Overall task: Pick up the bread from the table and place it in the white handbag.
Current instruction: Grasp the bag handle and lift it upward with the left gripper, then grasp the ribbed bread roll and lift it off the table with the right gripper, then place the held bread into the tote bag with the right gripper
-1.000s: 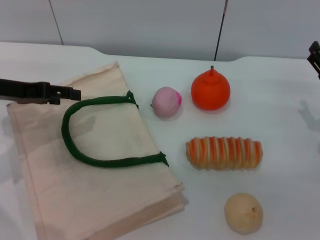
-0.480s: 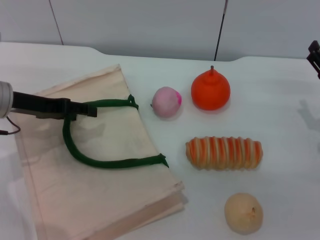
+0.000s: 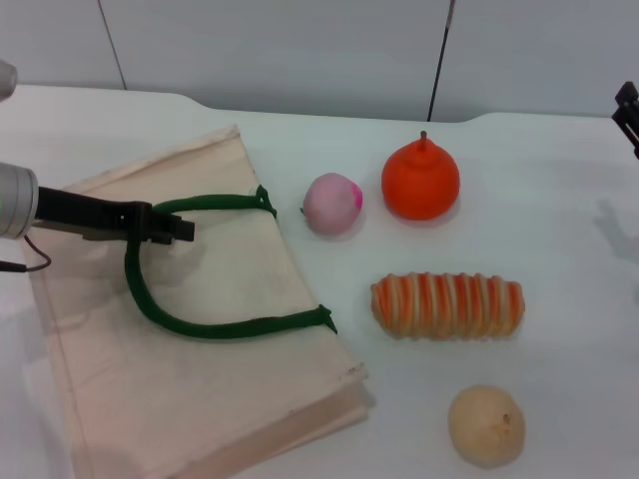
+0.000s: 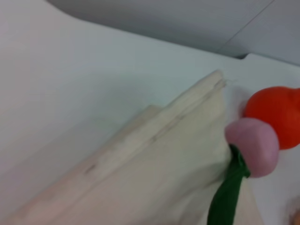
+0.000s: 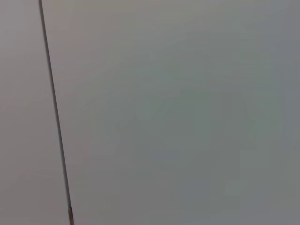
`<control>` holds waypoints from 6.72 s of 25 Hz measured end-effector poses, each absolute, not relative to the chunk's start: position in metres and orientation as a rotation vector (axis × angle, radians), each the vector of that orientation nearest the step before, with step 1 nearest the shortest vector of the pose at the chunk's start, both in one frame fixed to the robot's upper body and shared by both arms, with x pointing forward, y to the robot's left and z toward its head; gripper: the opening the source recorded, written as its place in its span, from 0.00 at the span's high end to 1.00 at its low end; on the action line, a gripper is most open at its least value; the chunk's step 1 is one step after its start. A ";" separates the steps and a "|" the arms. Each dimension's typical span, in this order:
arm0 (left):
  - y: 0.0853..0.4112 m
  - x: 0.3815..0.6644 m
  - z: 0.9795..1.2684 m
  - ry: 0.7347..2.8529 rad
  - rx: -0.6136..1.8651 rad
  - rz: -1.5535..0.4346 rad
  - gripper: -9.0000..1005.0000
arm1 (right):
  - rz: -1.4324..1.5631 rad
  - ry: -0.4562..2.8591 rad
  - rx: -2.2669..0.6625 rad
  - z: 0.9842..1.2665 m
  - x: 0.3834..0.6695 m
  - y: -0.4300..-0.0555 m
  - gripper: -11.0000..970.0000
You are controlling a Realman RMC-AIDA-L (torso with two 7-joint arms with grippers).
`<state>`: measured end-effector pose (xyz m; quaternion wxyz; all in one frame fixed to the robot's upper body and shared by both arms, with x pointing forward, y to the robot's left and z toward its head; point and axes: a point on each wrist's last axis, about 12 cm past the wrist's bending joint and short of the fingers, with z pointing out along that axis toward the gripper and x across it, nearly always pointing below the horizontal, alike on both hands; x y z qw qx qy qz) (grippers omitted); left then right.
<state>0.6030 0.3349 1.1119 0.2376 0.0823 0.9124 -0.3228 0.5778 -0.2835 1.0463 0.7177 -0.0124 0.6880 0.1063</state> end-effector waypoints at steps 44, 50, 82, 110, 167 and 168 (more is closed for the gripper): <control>0.352 0.576 1.192 1.730 0.791 -1.184 0.96 | 0.621 1.633 -0.499 1.084 0.567 -0.329 0.08; 0.348 0.580 1.196 1.738 0.785 -1.209 0.96 | 0.727 1.681 -0.804 1.095 0.561 -0.319 0.08; 0.347 0.586 1.205 1.746 0.766 -1.219 0.96 | 0.655 1.958 -1.311 1.061 0.593 -0.241 0.08; 0.348 0.585 1.203 1.748 0.758 -1.219 0.96 | 0.621 1.956 -1.363 1.060 0.593 -0.243 0.29; 0.316 0.607 1.224 1.662 0.861 -1.249 0.96 | 0.850 1.550 -1.352 1.122 0.625 -0.141 0.66; 0.316 0.607 1.223 1.662 0.861 -1.250 0.96 | 0.838 1.560 -1.340 1.121 0.626 -0.141 0.66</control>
